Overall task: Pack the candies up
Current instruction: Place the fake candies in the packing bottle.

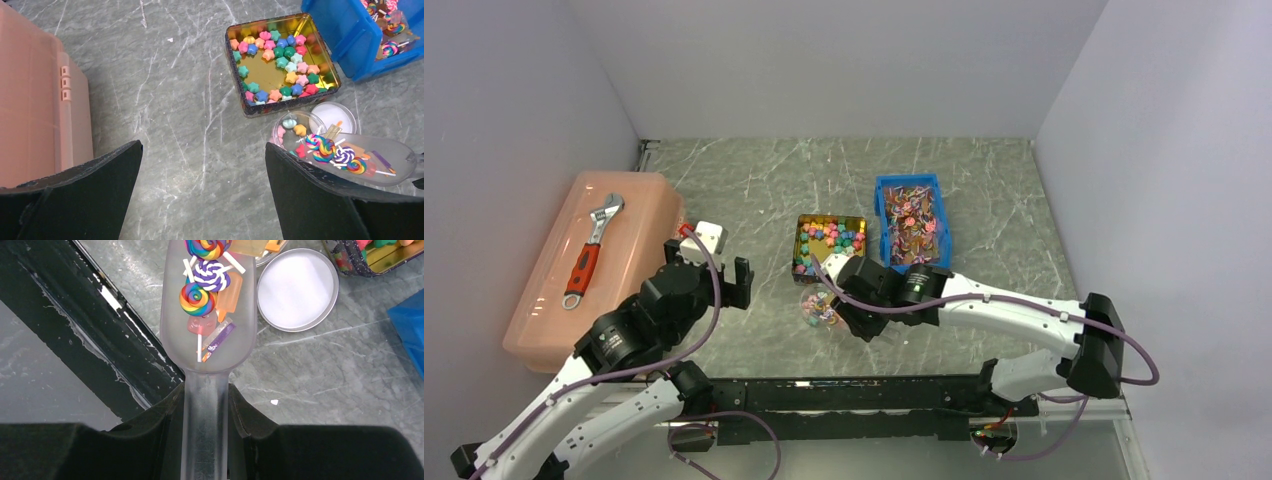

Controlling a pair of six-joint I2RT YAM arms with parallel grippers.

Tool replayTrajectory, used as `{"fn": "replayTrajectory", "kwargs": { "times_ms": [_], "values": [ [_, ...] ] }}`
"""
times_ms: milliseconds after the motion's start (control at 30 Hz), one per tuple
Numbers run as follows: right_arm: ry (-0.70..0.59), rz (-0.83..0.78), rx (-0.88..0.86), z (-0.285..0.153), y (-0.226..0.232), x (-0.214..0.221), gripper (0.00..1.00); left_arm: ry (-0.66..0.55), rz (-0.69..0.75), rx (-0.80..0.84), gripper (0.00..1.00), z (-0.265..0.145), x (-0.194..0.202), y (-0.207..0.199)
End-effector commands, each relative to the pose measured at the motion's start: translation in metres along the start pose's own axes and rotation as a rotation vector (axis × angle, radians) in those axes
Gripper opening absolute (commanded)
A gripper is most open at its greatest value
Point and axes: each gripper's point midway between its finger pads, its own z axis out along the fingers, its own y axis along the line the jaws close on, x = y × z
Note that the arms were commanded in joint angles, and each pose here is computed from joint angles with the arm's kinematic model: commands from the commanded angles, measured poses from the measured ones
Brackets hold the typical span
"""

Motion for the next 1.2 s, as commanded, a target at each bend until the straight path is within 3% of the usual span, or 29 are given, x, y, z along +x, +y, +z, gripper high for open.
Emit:
{"fn": "replayTrajectory", "kwargs": {
  "times_ms": [0,800,1167],
  "values": [
    [0.009,0.003,0.017,-0.007,0.0,-0.013,0.0,-0.034,-0.013,0.017,0.99,-0.001,-0.007,-0.002],
    [0.257,0.03,0.049,-0.005,-0.018,-0.014,0.0,-0.064,-0.028,0.037,0.99,-0.007,-0.011,-0.002],
    [0.296,0.052,0.025,-0.007,-0.018,-0.026,0.0,-0.065,-0.029,0.056,0.99,-0.007,-0.012,-0.005]
  ]
}}
